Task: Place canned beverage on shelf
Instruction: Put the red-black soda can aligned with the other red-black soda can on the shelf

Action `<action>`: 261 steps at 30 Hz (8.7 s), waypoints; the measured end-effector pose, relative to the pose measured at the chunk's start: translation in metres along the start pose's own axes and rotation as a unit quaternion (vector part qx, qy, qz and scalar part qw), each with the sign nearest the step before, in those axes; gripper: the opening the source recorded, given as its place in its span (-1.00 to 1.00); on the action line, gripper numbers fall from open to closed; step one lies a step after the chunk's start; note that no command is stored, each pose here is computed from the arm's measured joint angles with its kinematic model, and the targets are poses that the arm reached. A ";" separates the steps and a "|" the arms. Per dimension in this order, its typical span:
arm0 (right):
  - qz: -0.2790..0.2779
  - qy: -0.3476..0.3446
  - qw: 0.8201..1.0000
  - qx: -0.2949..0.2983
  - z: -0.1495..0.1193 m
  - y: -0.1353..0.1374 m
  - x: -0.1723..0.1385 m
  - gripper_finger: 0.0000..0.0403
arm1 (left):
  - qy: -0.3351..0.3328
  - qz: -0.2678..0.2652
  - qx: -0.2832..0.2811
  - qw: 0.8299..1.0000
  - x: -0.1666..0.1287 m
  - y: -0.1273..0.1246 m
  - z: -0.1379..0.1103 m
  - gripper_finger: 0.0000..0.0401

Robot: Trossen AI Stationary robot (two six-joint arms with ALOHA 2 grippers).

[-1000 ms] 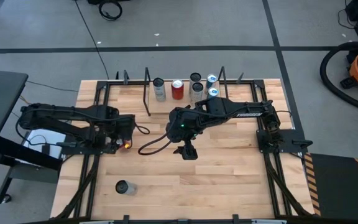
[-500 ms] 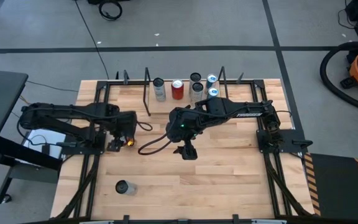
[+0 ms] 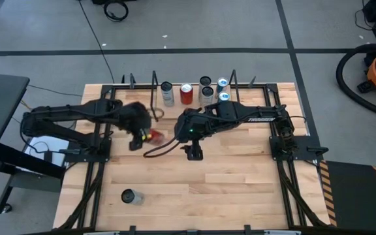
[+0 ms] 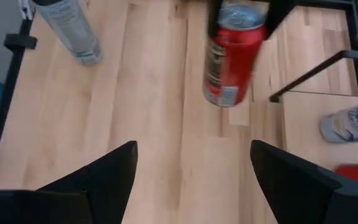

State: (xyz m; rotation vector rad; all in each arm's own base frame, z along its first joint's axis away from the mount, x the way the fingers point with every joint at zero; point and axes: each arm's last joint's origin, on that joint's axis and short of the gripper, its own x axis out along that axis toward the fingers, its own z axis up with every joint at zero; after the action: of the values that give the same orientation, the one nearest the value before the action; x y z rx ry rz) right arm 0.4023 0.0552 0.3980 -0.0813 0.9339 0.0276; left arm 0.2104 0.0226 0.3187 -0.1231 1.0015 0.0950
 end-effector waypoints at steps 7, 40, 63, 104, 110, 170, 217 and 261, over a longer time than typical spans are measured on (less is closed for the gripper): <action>-0.037 0.047 0.998 -0.004 -0.009 -0.004 0.000 0.59 | -0.077 0.016 -0.101 0.992 -0.010 0.018 0.046 0.38; -0.186 0.037 0.978 0.083 -0.040 -0.040 -0.095 0.59 | -0.021 0.040 -0.309 0.950 0.059 0.143 0.147 0.38; -0.192 -0.003 0.976 0.100 -0.056 -0.061 -0.141 0.59 | 0.078 0.056 -0.330 0.939 0.106 0.158 0.132 0.38; -0.156 0.003 0.984 0.087 -0.056 -0.064 -0.140 0.59 | 0.070 0.046 -0.262 0.961 0.111 0.149 0.137 0.53; -0.140 0.003 0.986 0.087 -0.056 -0.063 -0.139 0.59 | 0.070 0.047 -0.274 0.958 0.111 0.149 0.137 0.57; -0.064 -0.129 0.989 -0.014 -0.022 -0.082 -0.079 0.79 | -0.067 0.055 -0.150 0.985 -0.089 0.097 0.151 0.57; -0.282 -0.179 0.929 0.161 -0.113 -0.101 0.108 0.87 | -0.097 0.062 -0.126 0.985 -0.118 0.087 0.139 0.57; -0.400 -0.273 0.828 0.282 -0.120 -0.089 0.183 0.87 | -0.093 0.063 -0.119 0.987 -0.117 0.087 0.139 0.57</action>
State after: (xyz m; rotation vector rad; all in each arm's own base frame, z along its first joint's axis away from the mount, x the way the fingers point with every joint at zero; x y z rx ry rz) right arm 0.4203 -0.0454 0.1852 0.0902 0.2445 -0.9629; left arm 0.2513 0.1265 0.4865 -0.2650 0.8080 0.3359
